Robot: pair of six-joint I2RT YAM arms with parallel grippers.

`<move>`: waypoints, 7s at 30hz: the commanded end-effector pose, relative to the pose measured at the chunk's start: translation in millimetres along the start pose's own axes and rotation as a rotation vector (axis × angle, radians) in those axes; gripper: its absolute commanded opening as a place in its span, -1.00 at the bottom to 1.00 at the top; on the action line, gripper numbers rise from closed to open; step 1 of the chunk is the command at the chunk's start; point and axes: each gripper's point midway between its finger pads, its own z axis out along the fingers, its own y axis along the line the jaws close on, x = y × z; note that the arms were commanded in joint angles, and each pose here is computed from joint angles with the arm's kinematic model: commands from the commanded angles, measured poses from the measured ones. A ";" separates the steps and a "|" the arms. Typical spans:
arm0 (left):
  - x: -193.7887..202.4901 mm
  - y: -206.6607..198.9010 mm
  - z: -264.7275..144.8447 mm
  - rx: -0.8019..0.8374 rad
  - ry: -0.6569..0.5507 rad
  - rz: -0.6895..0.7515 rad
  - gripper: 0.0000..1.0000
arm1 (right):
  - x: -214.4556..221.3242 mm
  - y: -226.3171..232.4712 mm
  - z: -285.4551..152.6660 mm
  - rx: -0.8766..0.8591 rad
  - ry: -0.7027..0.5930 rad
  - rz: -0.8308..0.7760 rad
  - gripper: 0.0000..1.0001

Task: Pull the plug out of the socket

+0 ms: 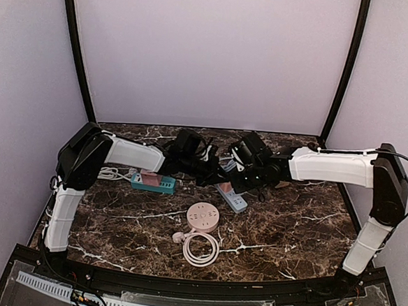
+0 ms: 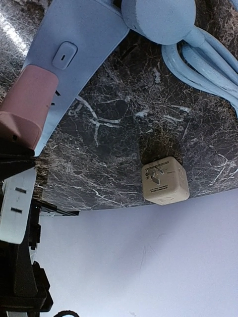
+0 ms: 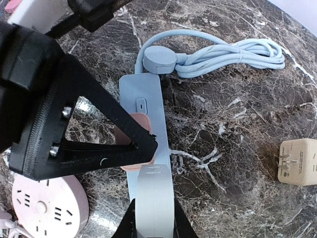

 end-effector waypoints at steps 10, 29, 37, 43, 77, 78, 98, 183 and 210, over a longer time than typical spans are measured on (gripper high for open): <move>18.7 47.9 1.9 -0.239 0.111 -0.088 -1.00 | 0.6 -48.5 -38.0 -0.034 -0.077 0.241 -0.93; -21.0 -84.8 -38.1 -0.087 0.066 0.111 -1.00 | 64.9 -96.7 -11.3 -0.354 -0.056 0.642 -0.79; -13.8 -83.2 -48.0 -0.102 0.069 0.115 -1.00 | 87.1 -102.5 3.8 -0.346 -0.010 0.682 -0.71; -9.8 -79.1 -50.8 -0.108 0.070 0.116 -1.00 | 96.5 -107.1 6.4 -0.340 0.012 0.703 -0.57; -11.0 -57.0 -85.6 -0.138 -0.003 0.079 -1.00 | 2.6 -14.3 -10.1 -0.199 0.048 0.140 0.53; -12.5 -57.0 -89.9 -0.139 -0.014 0.078 -1.00 | -0.4 -7.9 -5.2 -0.204 0.054 0.116 0.52; -29.1 -24.8 -95.3 -0.108 -0.051 -0.007 -1.00 | -20.1 14.5 55.0 -0.139 0.118 -0.040 -0.37; 85.1 163.5 -8.5 -0.605 0.337 -0.194 -1.00 | -32.7 8.5 18.8 -0.070 -0.044 0.100 -0.89; 91.6 172.8 -9.4 -0.654 0.345 -0.201 -1.00 | -48.7 8.0 -7.2 -0.081 -0.081 0.061 -0.89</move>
